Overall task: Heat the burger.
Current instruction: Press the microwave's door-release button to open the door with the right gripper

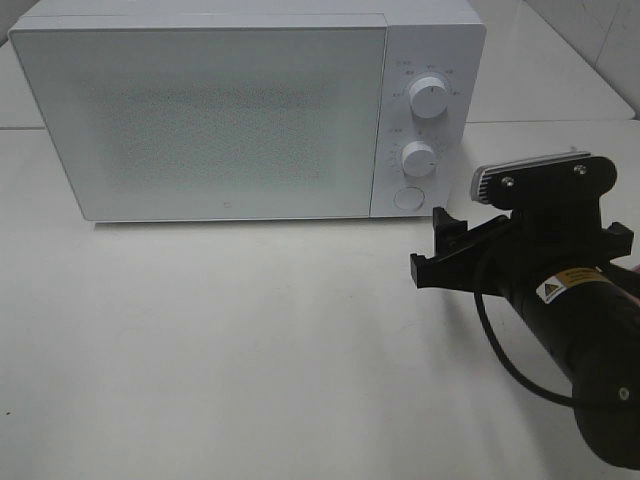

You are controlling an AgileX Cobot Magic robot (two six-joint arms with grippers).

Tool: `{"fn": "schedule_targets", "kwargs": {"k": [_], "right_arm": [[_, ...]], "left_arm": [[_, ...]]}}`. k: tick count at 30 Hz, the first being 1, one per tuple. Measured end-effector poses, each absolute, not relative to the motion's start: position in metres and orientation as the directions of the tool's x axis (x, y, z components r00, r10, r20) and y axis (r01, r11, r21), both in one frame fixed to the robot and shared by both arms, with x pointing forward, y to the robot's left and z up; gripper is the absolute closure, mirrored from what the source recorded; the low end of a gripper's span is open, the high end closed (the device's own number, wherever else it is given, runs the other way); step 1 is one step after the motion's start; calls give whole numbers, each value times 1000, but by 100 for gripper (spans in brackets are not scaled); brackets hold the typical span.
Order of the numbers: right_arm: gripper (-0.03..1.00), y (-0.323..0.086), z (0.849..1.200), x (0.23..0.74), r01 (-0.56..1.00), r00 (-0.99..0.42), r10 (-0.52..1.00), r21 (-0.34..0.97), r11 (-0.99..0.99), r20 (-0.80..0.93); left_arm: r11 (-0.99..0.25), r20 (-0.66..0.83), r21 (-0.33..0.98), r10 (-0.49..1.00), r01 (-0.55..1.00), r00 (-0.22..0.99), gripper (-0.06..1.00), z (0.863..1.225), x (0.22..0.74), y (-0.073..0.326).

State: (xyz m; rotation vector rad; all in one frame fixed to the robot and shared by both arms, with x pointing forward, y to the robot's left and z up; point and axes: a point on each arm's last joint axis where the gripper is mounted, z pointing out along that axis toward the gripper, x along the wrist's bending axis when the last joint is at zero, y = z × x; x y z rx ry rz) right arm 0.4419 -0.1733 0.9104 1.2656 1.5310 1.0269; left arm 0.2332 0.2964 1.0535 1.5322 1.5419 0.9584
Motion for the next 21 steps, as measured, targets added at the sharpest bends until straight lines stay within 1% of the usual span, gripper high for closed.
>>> {"fn": "schedule_targets", "kwargs": {"k": [12, 15, 16, 17, 19, 20, 21], "right_arm": [[23, -167, 904, 436, 290, -104, 989, 948, 129, -103], [23, -167, 904, 436, 293, -90, 994, 952, 83, -59], [23, -167, 904, 436, 297, -75, 997, 954, 32, -10], [23, -167, 904, 436, 297, -75, 997, 954, 32, -10], [23, -167, 904, 436, 304, -39, 994, 949, -84, 101], [23, -167, 904, 436, 304, -39, 994, 949, -84, 101], [23, -167, 904, 436, 305, -12, 983, 937, -169, 182]], "left_arm": [[4, -2, 898, 1000, 441, -5, -5, 1054, 233, 296], [4, -2, 898, 1000, 441, -5, -5, 1054, 233, 296], [4, -2, 898, 1000, 441, -5, -5, 1054, 233, 296], [4, -2, 898, 1000, 441, -5, -5, 1054, 233, 296], [4, -2, 898, 1000, 441, -5, -5, 1054, 233, 296], [4, -2, 898, 1000, 441, -5, -5, 1054, 233, 296], [4, -2, 898, 1000, 441, -5, -5, 1054, 233, 296]]}}
